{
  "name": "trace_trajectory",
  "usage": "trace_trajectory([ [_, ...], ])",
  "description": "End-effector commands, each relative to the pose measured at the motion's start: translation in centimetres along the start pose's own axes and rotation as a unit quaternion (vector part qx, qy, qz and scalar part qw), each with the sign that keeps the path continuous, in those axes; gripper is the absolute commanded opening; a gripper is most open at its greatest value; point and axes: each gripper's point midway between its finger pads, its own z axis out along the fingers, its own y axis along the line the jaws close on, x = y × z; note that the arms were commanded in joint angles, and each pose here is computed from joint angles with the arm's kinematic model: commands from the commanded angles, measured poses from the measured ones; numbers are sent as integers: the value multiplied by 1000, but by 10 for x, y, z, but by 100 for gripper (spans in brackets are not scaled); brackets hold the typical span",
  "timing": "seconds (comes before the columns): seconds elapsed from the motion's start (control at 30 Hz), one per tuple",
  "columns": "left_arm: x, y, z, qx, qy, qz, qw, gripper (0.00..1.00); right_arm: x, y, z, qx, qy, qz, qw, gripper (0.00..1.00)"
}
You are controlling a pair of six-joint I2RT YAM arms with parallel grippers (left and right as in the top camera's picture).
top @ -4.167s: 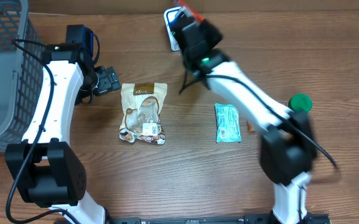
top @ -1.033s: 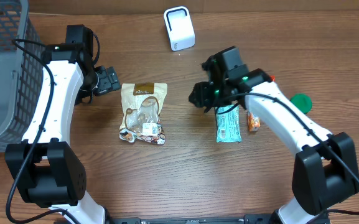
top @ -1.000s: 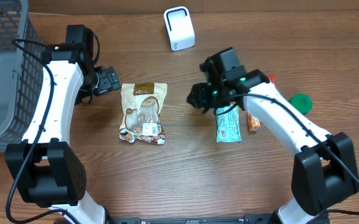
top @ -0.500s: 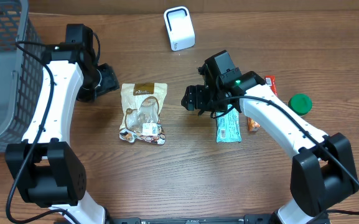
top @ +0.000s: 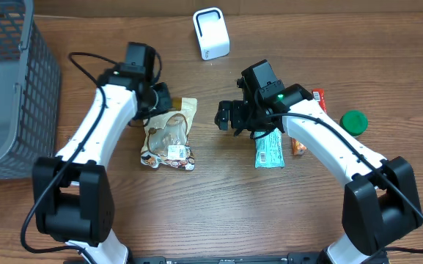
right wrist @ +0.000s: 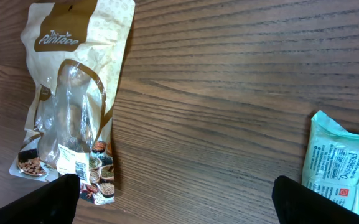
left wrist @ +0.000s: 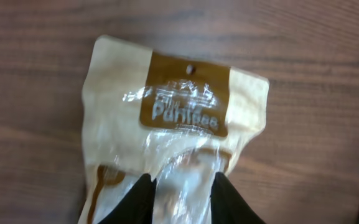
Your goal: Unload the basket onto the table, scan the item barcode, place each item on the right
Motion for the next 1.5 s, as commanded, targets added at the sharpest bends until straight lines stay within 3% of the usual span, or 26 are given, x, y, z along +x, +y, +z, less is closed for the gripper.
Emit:
trace_trajectory([
  [0.0,4,3,13,-23,-15,-8,1000,21,-7,3,-4,1,-13,-2,1000,100],
  [0.33,15,10,61,-43,10,-45,998,20,-7,3,-4,1,-13,-2,1000,100],
  [0.63,68,-14,89,39,141,-34,989,20,-7,3,-4,1,-13,-2,1000,100],
  [0.83,95,-34,80,97,199,23,975,24,-7,3,-4,1,-13,-2,1000,100],
  [1.1,138,-24,63,77,277,89,954,31,-7,3,-4,1,-13,-2,1000,100],
  [1.17,147,-19,58,67,297,98,947,30,-7,3,-4,1,-13,-2,1000,100],
  [1.3,164,-13,48,60,332,120,934,20,-7,3,-4,1,-13,-2,1000,100],
  [1.47,170,-15,36,64,340,152,926,20,-7,3,-4,1,-13,-2,1000,100],
])
